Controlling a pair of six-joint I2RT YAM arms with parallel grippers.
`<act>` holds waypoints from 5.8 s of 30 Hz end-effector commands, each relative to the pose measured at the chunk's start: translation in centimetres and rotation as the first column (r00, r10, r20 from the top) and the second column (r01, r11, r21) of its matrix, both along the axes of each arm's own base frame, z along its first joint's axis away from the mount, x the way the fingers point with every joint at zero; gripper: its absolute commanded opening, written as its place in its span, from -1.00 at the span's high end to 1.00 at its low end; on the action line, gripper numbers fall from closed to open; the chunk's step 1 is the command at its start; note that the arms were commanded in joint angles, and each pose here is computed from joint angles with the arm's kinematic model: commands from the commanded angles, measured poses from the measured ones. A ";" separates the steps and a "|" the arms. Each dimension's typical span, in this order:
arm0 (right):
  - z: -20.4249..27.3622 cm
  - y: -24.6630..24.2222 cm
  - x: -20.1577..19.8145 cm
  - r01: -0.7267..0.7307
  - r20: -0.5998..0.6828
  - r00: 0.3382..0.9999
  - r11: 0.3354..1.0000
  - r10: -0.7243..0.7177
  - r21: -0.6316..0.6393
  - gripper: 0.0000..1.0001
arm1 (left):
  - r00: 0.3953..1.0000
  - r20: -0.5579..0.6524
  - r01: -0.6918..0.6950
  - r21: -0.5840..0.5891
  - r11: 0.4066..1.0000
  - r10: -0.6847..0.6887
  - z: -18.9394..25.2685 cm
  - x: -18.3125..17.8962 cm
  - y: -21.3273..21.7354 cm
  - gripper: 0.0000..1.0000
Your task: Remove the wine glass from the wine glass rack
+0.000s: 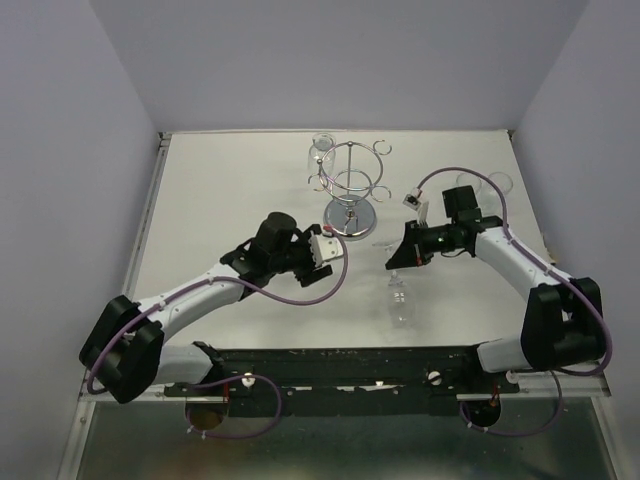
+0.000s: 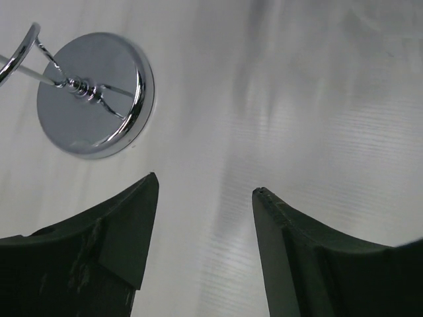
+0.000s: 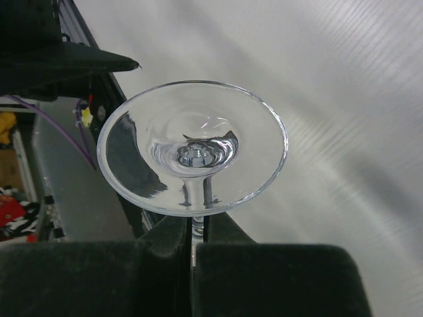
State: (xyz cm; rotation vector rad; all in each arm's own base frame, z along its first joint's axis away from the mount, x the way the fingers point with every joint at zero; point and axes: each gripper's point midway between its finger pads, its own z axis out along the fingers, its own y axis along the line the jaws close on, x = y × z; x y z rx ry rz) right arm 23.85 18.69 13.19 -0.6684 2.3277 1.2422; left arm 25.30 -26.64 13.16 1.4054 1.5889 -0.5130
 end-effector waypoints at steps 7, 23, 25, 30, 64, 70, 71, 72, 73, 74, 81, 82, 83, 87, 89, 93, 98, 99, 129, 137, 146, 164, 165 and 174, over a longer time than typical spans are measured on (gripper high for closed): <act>-2.7 1.7 -1.3 0.073 -0.308 0.951 0.991 -0.034 0.115 0.99 | 0.988 -0.104 0.098 -0.129 0.987 -0.112 -0.6 -1.3 -6.5 -0.25; -6.2 2.2 -3.1 0.096 -0.448 0.893 0.992 -0.049 0.083 0.99 | 0.978 -0.133 0.136 -0.157 0.978 -0.158 -2.5 -0.6 -11.2 -0.15; -6.5 2.2 -3.3 0.087 -0.466 0.884 0.993 -0.042 0.075 0.99 | 0.978 -0.137 0.137 -0.160 0.978 -0.159 -2.7 -0.4 -11.4 -0.11; -7.2 2.3 -3.6 0.084 -0.489 0.871 0.995 -0.045 0.058 0.99 | 0.971 -0.172 0.142 -0.157 0.977 -0.169 -3.3 -0.3 -12.4 0.02; -7.9 1.8 -0.8 0.097 -0.392 0.914 0.995 -0.105 -0.039 -0.45 | 0.902 -0.387 0.185 -0.055 0.981 -0.192 -8.1 -3.7 -10.6 1.00; -6.5 1.6 -0.6 0.032 -0.263 0.964 0.999 -0.036 -0.020 -0.47 | 0.879 -0.445 0.160 -0.066 0.985 -0.173 -7.2 -5.6 -8.5 1.00; -6.4 1.4 -0.8 0.020 -0.253 0.967 0.999 -0.027 -0.030 -0.47 | 0.876 -0.452 0.156 -0.063 0.986 -0.168 -7.1 -5.8 -8.0 1.00; -6.1 1.2 -0.8 0.019 -0.245 0.969 0.999 -0.028 -0.039 -0.47 | 0.870 -0.464 0.155 -0.057 0.986 -0.164 -7.2 -6.1 -7.6 1.00; -6.0 1.1 -0.7 0.002 -0.210 0.978 0.999 -0.011 -0.043 -0.47 | 0.865 -0.478 0.144 -0.056 0.988 -0.153 -7.3 -6.2 -7.1 1.00; -5.5 1.1 -0.6 -0.010 -0.184 0.983 0.999 0.003 -0.039 -0.47 | 0.859 -0.493 0.130 -0.053 0.990 -0.139 -7.4 -6.2 -6.5 1.00; -2.5 0.6 -0.2 -0.123 -0.033 0.992 0.990 0.122 -0.062 -0.36 | 0.804 -0.592 0.007 -0.079 0.997 -0.052 -7.2 -5.1 -3.6 1.00; -2.0 0.5 -0.3 -0.153 0.003 0.988 0.986 0.154 -0.072 -0.31 | 0.804 -0.593 -0.012 -0.084 0.996 -0.040 -7.0 -4.8 -3.4 1.00; -1.7 0.3 -0.5 -0.177 0.032 0.983 0.981 0.180 -0.080 -0.27 | 0.804 -0.595 -0.026 -0.081 0.996 -0.028 -7.0 -4.5 -3.3 1.00; -0.1 -0.4 -1.5 -0.255 0.238 0.930 0.958 0.280 -0.131 -0.26 | 0.800 -0.599 -0.050 -0.094 0.994 -0.017 -6.7 -3.9 -2.9 1.00; 0.8 -0.6 -2.0 -0.272 0.354 0.880 0.948 0.315 -0.168 -0.28 | 0.798 -0.603 -0.052 -0.102 0.993 -0.020 -6.5 -3.8 -2.8 1.00; 2.2 -0.3 -3.0 -0.295 0.498 0.788 0.932 0.362 -0.210 -0.29 | 0.782 -0.622 -0.068 -0.124 0.990 -0.025 -6.3 -3.4 -2.4 1.00; 2.7 0.1 -4.6 -0.302 0.589 0.695 0.911 0.411 -0.280 -0.28 | 0.756 -0.653 -0.072 -0.146 0.987 -0.042 -6.4 -2.8 -2.1 1.00; 3.1 0.2 -4.5 -0.300 0.621 0.664 0.909 0.417 -0.290 -0.28 | 0.753 -0.657 -0.071 -0.147 0.987 -0.044 -6.5 -2.7 -2.1 1.00; 2.1 1.3 -10.7 -0.515 0.731 0.331 0.763 0.597 -0.390 -0.59 | 0.635 -0.772 -0.226 -0.158 0.961 0.022 -7.5 0.0 -3.4 1.00; 2.5 3.5 -7.0 -0.340 0.717 0.539 0.893 0.443 -0.295 -0.52 | 0.620 -0.784 -0.233 -0.189 0.954 -0.004 -7.0 -0.2 -3.8 1.00; 4.3 5.5 -5.6 -0.305 0.746 0.537 0.915 0.394 -0.264 -0.52 | 0.617 -0.786 -0.270 -0.151 0.951 0.050 -7.4 0.3 -3.5 0.36; 6.6 8.5 -1.8 -0.286 0.781 0.485 0.915 0.394 -0.284 -0.11 | 0.669 -0.742 -0.250 -0.157 0.955 0.053 -6.9 0.0 -2.9 -0.08; 6.8 8.6 -1.6 -0.284 0.782 0.481 0.914 0.396 -0.289 -0.08 | 0.671 -0.740 -0.246 -0.157 0.956 0.052 -6.9 -0.1 -2.9 -0.08; 6.8 8.7 0.2 -0.252 0.731 0.522 0.898 0.440 -0.361 -0.01 | 0.693 -0.719 -0.234 -0.161 0.959 0.049 -6.6 -0.2 -2.6 -0.20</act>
